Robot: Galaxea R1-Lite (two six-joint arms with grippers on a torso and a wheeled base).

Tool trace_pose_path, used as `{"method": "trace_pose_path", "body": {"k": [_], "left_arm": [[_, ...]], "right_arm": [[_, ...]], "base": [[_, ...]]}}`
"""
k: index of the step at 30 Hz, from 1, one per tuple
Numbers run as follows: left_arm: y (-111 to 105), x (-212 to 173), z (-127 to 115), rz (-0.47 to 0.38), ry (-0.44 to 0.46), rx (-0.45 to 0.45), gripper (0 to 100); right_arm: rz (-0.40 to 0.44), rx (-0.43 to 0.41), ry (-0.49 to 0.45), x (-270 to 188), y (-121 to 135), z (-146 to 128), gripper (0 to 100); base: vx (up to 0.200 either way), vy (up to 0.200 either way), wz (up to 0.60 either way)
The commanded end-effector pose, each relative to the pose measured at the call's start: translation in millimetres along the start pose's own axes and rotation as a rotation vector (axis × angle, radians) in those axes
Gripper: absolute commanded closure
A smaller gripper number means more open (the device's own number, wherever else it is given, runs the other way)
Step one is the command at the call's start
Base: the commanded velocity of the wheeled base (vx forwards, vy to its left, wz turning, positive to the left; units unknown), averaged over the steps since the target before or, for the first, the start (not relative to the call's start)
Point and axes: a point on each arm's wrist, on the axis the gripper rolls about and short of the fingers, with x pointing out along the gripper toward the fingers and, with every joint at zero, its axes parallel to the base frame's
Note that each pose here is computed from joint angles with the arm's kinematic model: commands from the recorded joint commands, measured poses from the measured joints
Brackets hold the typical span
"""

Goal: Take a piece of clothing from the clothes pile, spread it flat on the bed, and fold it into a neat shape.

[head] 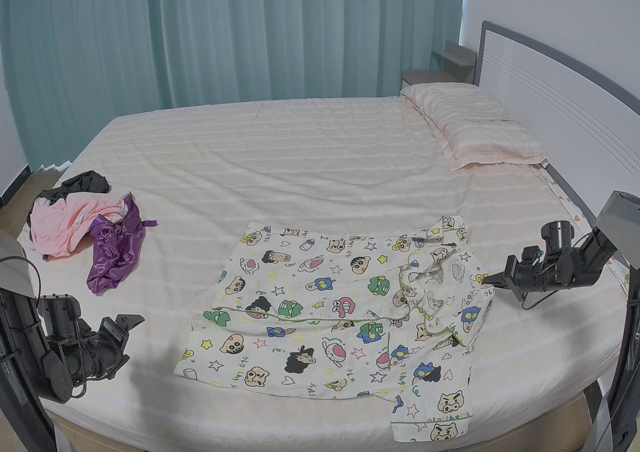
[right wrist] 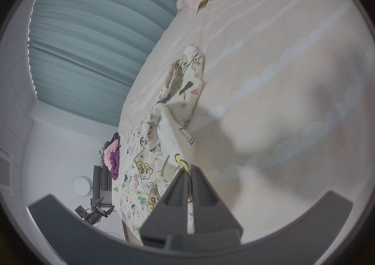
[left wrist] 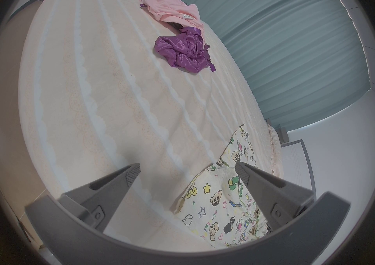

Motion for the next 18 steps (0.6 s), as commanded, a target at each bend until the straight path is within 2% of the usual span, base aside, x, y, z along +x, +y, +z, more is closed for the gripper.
{"method": "trace_pose_path", "body": {"k": [1,5,9,16,18], "left_arm": [[-2,-3,0,-0.008,-0.006,0.004,0],[-1,-4,-1,-0.002,-0.008,0.008,0],[-2,-9,-1,-0.007,-0.011,0.009,0],[-5,-15,-1,-0.02,-0.024,0.014,0],[-5,-16,-1,-0.024,-0.028,0.017,0]], "right_arm": [[-0.054,0.02,-0.074,-27,-14,10,100],[-0.097,0.035,-0.096,-39,-26,9,100],[-0.185,0.052,-0.124,-44,-35,7,100],[-0.237,0.069,-0.124,-45,-38,2,100],[-0.29,0.07,-0.139,-44,-40,1,100]], "base": [[0.0,0.0,0.0],[0.0,0.0,0.0],[0.0,0.0,0.0],[0.0,0.0,0.0],[0.0,0.0,0.0]]}}
